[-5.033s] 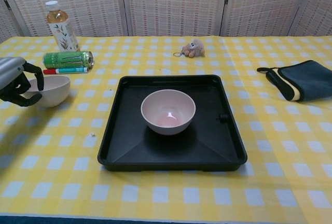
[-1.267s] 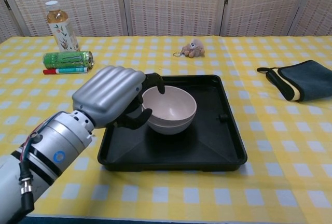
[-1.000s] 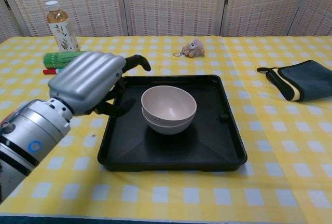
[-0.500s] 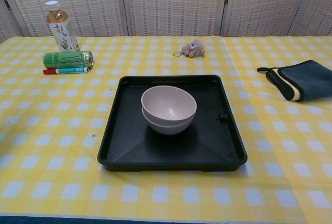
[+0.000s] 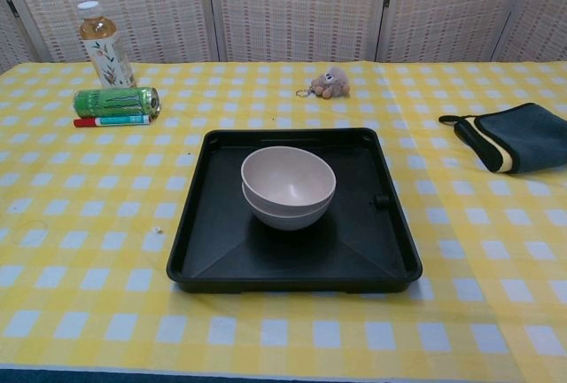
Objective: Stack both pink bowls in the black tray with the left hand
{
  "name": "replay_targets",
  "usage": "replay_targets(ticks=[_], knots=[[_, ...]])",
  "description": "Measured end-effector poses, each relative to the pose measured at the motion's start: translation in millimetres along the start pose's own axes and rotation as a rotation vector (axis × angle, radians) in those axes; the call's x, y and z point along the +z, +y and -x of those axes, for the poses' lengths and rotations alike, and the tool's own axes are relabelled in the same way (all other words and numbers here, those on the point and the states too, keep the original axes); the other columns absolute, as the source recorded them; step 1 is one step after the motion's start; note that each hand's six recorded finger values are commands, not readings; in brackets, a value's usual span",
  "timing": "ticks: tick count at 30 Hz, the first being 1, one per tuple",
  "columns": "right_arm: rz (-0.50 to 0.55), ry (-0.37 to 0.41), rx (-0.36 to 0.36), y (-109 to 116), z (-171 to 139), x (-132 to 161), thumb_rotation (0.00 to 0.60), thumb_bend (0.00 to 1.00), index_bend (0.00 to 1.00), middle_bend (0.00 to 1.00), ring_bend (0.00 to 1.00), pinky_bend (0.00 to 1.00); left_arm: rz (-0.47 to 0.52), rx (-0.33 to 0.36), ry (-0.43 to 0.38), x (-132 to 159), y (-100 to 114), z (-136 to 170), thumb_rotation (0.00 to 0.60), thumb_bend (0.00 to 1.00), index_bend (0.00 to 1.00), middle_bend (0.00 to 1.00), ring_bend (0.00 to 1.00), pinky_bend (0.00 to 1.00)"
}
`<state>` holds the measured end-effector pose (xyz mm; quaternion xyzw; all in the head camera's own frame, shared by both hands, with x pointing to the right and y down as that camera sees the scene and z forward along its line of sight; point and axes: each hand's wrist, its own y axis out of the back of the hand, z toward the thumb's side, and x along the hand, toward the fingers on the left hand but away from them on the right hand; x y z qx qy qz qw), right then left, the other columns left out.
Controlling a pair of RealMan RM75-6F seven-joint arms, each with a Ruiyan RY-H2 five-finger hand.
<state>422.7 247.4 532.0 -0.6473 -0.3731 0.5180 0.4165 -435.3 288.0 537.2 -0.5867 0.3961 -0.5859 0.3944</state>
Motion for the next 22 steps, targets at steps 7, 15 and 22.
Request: replay_targets(ticks=[7,15,22], knots=[[0.009,0.025,0.015,-0.2,-4.1,2.7,0.6,0.31,0.0,0.0,0.0,0.0,0.019,-0.02,-0.031,5.3,-3.6,-1.9,0.6,0.36,0.1,0.0,0.0,0.0],[0.012,0.031,0.033,-1.2,-4.3,1.3,0.6,0.31,0.0,0.0,0.0,0.0,0.004,-0.028,-0.037,6.6,-5.2,-2.0,0.6,0.36,0.1,0.0,0.0,0.0],[0.025,0.017,0.027,4.5,-8.1,-0.7,0.6,0.32,0.0,0.0,0.0,0.0,0.018,-0.018,-0.039,4.2,-1.4,-0.9,0.6,0.36,0.11,0.0,0.0,0.0]])
